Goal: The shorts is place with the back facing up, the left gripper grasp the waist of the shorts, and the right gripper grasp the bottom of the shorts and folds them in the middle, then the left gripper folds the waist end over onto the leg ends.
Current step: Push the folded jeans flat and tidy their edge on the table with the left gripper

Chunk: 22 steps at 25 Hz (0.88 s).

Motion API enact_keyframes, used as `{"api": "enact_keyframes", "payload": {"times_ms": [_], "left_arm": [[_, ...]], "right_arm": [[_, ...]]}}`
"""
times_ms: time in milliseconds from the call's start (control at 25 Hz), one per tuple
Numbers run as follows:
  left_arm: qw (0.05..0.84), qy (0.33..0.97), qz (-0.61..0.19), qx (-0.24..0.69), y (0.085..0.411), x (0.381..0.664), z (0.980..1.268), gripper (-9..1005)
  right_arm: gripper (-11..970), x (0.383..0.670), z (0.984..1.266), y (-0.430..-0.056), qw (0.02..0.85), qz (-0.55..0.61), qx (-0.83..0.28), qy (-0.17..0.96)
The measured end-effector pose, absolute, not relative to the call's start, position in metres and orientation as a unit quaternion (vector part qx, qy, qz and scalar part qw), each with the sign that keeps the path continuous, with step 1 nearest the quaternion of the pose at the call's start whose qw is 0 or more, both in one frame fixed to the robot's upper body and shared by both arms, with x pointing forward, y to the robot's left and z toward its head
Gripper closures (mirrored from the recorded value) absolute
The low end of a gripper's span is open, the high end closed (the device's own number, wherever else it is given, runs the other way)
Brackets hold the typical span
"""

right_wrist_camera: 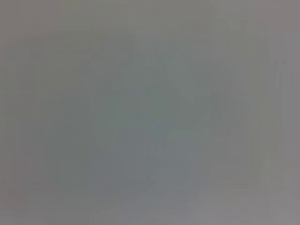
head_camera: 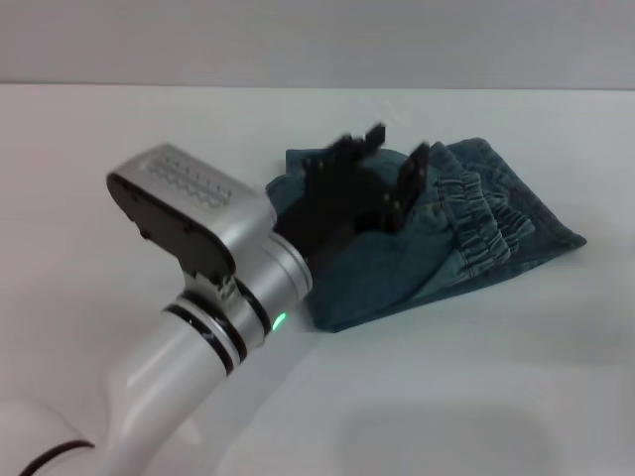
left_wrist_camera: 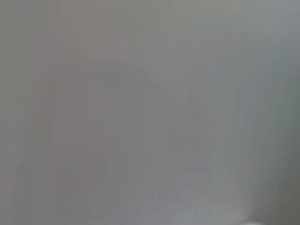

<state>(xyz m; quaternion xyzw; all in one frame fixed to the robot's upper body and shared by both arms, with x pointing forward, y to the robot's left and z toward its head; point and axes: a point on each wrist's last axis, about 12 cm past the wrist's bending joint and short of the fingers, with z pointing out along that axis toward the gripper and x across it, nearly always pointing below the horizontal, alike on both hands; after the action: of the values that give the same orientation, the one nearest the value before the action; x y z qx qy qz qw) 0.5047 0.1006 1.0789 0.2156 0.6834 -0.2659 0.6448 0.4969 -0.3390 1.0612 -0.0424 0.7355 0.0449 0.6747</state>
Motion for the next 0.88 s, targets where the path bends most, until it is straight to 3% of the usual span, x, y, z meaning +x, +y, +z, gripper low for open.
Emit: {"api": "enact_keyframes", "payload": {"times_ms": [120,360,480,880], "left_arm": [[0.626,0.693,-0.273,0.232,0.099,0.501,1.065,458],[0.579,0.72,-0.302,0.237,0.096,0.498,1.046,662],[0.561,0.734,-0.306,0.231,0.098,0.499,1.04,898],[0.54,0.754,-0.3,0.225,0.104,0.498,1.029,989]], "right_arm": [[960,0.494,1.06,-0.344,0.677,0.041,-0.035,0.734],[960,0.493,1.057,-0.351,0.673,0.035,-0.026,0.738],[960,0.493,1.057,-0.351,0.673,0.035,-0.025,0.739],[960,0.493,1.055,-0.35,0.671,0.036,-0.026,0.74]]}}
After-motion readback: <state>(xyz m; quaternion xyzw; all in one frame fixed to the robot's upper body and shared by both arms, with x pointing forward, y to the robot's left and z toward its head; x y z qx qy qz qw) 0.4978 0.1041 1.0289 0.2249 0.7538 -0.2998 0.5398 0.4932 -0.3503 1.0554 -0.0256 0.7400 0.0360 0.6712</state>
